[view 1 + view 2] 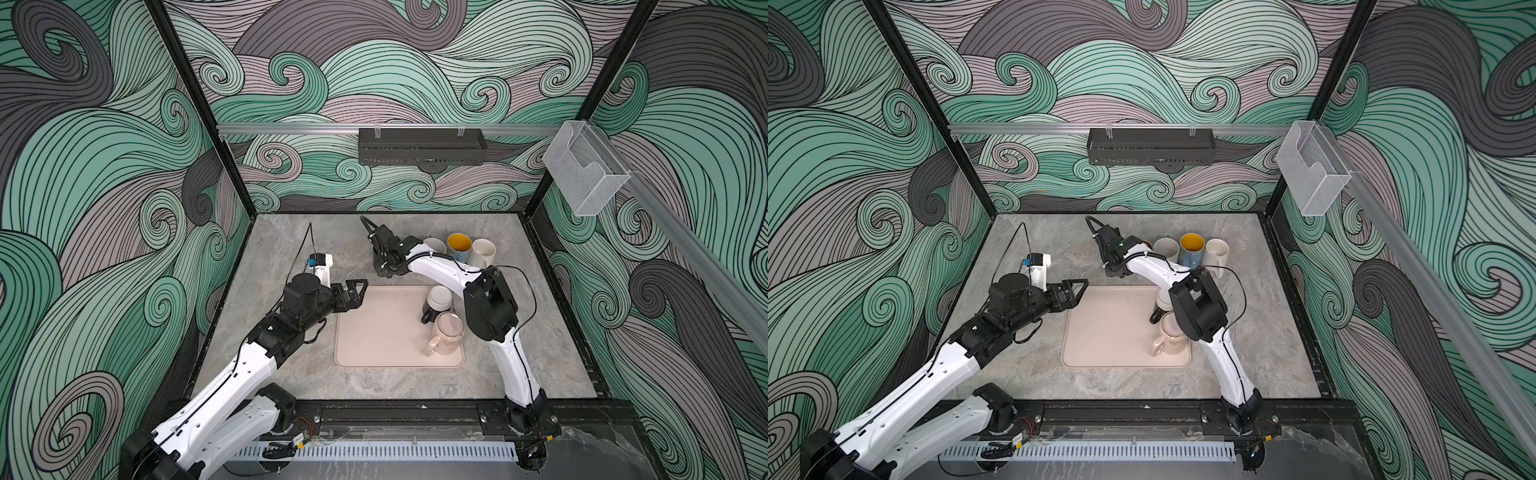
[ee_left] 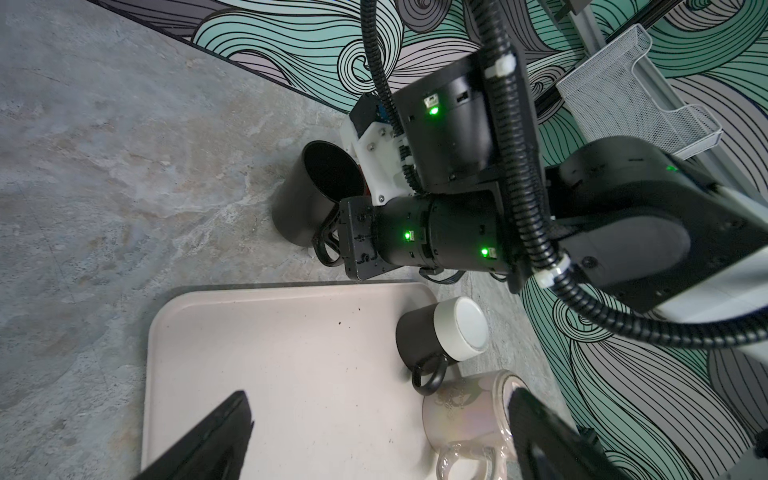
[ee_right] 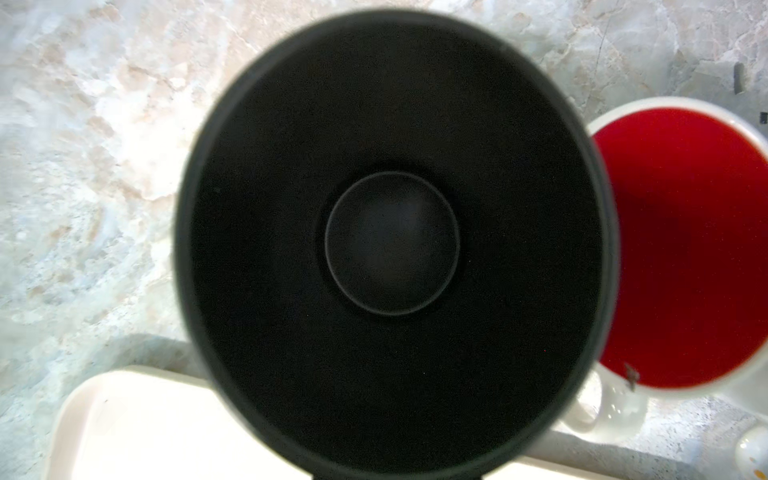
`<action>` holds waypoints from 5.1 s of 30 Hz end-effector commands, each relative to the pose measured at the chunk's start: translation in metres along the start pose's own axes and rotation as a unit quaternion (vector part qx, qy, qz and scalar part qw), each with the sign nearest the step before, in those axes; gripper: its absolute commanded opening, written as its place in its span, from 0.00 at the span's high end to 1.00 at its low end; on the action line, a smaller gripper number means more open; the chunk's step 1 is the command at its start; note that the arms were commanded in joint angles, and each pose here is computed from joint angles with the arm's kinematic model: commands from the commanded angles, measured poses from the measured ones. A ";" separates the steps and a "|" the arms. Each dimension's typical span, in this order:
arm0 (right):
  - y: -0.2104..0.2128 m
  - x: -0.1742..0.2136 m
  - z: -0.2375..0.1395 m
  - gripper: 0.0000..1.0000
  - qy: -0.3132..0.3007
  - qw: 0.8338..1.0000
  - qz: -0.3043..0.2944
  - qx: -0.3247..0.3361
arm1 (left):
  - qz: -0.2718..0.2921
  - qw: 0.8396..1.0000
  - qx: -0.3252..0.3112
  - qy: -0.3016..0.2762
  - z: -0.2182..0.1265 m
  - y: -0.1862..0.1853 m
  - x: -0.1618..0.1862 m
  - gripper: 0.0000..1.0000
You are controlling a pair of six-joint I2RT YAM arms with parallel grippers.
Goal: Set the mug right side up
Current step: 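Carry the black mug beyond the tray and lower it upright by the red-lined mug, then open the right gripper and raise it while the left moves toward the pink mug, then lower the left gripper onto the upside-down pearly pink mug base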
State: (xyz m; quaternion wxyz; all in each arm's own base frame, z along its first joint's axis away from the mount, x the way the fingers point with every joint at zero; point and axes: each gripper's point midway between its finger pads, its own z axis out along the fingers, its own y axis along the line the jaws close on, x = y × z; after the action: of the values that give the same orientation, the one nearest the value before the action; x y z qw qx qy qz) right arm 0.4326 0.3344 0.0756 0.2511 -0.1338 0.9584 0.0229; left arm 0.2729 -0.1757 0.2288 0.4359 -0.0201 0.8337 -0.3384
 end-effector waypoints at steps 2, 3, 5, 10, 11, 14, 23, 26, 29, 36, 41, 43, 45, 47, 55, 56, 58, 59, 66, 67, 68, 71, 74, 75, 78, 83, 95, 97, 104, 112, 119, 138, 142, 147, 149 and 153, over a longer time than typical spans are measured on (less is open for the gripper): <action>-0.004 -0.026 -0.003 1.00 -0.037 0.999 0.016 0.001 | 0.010 1.000 0.006 -0.001 0.000 -0.002 0.000 0.02; -0.004 -0.025 -0.001 1.00 -0.035 0.999 0.015 0.002 | 0.010 1.000 0.006 0.000 0.000 -0.002 0.000 0.02; -0.004 -0.024 0.000 1.00 -0.034 0.999 0.014 0.002 | 0.010 1.000 0.007 -0.001 0.000 -0.002 -0.001 0.02; -0.004 -0.021 0.003 1.00 -0.030 0.999 0.017 0.003 | 0.011 1.000 0.007 -0.001 0.001 -0.002 -0.001 0.02; -0.005 -0.020 0.004 1.00 -0.029 0.999 0.016 0.004 | 0.011 1.000 0.007 -0.001 0.002 -0.002 -0.001 0.02; -0.005 -0.019 0.005 1.00 -0.027 0.999 0.017 0.006 | 0.012 1.000 0.006 0.002 0.003 -0.002 0.000 0.02; -0.005 -0.022 -0.002 0.83 -0.032 0.999 0.024 0.003 | 0.014 1.000 0.005 0.005 0.006 -0.001 0.001 0.01; -0.005 -0.022 -0.005 0.74 -0.033 0.999 0.026 -0.001 | 0.014 1.000 0.005 0.005 0.006 0.000 0.002 0.02; -0.002 -0.023 -0.008 0.59 -0.033 0.999 0.026 -0.010 | 0.015 1.000 0.004 0.004 0.005 0.000 0.002 0.02; -0.002 -0.024 -0.029 0.43 -0.040 0.998 0.031 -0.025 | 0.018 1.000 0.002 0.002 0.002 0.002 0.003 0.01; -0.008 -0.034 -0.071 0.45 -0.072 0.996 0.034 -0.039 | 0.027 1.000 -0.006 0.008 0.002 0.007 0.008 0.01; -0.009 -0.041 -0.092 0.45 -0.095 0.993 0.036 -0.052 | 0.033 0.999 -0.011 0.016 0.003 0.009 0.012 0.02; -0.008 -0.046 -0.114 0.46 -0.129 0.988 0.040 -0.079 | 0.034 0.999 -0.018 0.026 0.005 0.013 0.016 0.03; -0.008 -0.046 -0.134 0.46 -0.158 0.981 0.047 -0.105 | 0.034 0.999 -0.022 0.036 0.007 0.015 0.020 0.04; -0.002 0.003 -0.175 0.46 -0.143 0.970 0.010 -0.198 | 0.043 0.996 -0.015 0.078 0.010 0.007 0.036 0.07; -0.004 0.012 -0.177 0.47 -0.130 0.971 0.007 -0.200 | 0.047 0.995 -0.014 0.083 0.010 0.004 0.039 0.07; -0.012 0.026 -0.185 0.47 -0.123 0.973 0.005 -0.196 | 0.066 0.993 -0.017 0.094 0.009 -0.002 0.044 0.08; -0.016 0.033 -0.188 0.47 -0.124 0.973 0.004 -0.196 | 0.083 0.991 -0.023 0.100 0.008 -0.005 0.047 0.09; -0.063 0.072 -0.200 0.47 -0.124 0.984 0.014 -0.125 | 0.166 0.976 -0.042 0.135 0.006 -0.030 0.071 0.14; -0.071 0.076 -0.200 0.47 -0.122 0.986 0.022 -0.113 | 0.178 0.973 -0.037 0.142 0.007 -0.035 0.077 0.14; -0.080 0.080 -0.200 0.47 -0.118 0.987 0.034 -0.101 | 0.190 0.970 -0.031 0.147 0.008 -0.041 0.082 0.15; -0.104 0.089 -0.198 0.47 -0.113 0.988 0.069 -0.080 | 0.226 0.960 -0.015 0.165 0.013 -0.056 0.100 0.17; -0.124 0.094 -0.197 0.47 -0.111 0.985 0.105 -0.075 | 0.256 0.950 0.007 0.179 0.019 -0.074 0.116 0.20; -0.127 0.094 -0.197 0.47 -0.112 0.985 0.111 -0.075 | 0.263 0.947 0.013 0.183 0.020 -0.079 0.120 0.21; -0.136 0.095 -0.198 0.47 -0.117 0.984 0.119 -0.067 | 0.292 0.935 0.041 0.196 0.026 -0.095 0.137 0.24; -0.150 0.098 -0.196 0.47 -0.117 0.983 0.132 -0.050 | 0.332 0.913 0.089 0.222 0.034 -0.120 0.164 0.24; -0.158 0.110 -0.183 0.47 -0.102 0.984 0.142 -0.035 | 0.356 0.882 0.136 0.275 0.067 -0.143 0.211 0.31; -0.160 0.113 -0.181 0.47 -0.098 0.984 0.142 -0.032 | 0.354 0.882 0.139 0.280 0.074 -0.144 0.217 0.31; -0.162 0.121 -0.174 0.47 -0.094 0.984 0.148 -0.031 | 0.359 0.877 0.119 0.297 0.094 -0.135 0.235 0.32; -0.168 0.135 -0.170 0.48 -0.091 0.983 0.161 -0.020 | 0.392 0.873 0.054 0.285 0.110 -0.122 0.224 0.40; -0.168 0.135 -0.172 0.48 -0.098 0.981 0.166 -0.024 | 0.400 0.870 0.036 0.286 0.118 -0.120 0.223 0.46; -0.170 0.140 -0.178 0.49 -0.113 0.979 0.169 -0.027 | 0.425 0.862 -0.002 0.275 0.126 -0.117 0.220 0.58; -0.170 0.141 -0.179 0.49 -0.114 0.979 0.168 -0.028 | 0.428 0.861 -0.004 0.274 0.126 -0.117 0.220 0.62; -0.169 0.142 -0.180 0.49 -0.116 0.979 0.167 -0.035 | 0.429 0.861 -0.004 0.272 0.127 -0.117 0.222 0.65; -0.168 0.143 -0.180 0.49 -0.115 0.978 0.168 -0.038 | 0.431 0.861 -0.005 0.271 0.128 -0.118 0.222 0.67; -0.166 0.144 -0.181 0.50 -0.115 0.978 0.167 -0.043 | 0.431 0.861 -0.005 0.269 0.129 -0.120 0.221 0.69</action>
State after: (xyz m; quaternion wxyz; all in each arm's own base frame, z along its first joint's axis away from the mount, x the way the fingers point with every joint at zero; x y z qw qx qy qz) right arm 0.2724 0.1189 0.1682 0.3448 0.0171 0.9316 0.1135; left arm 0.1975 -0.4059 0.0848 0.2889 0.4286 0.8486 -0.1126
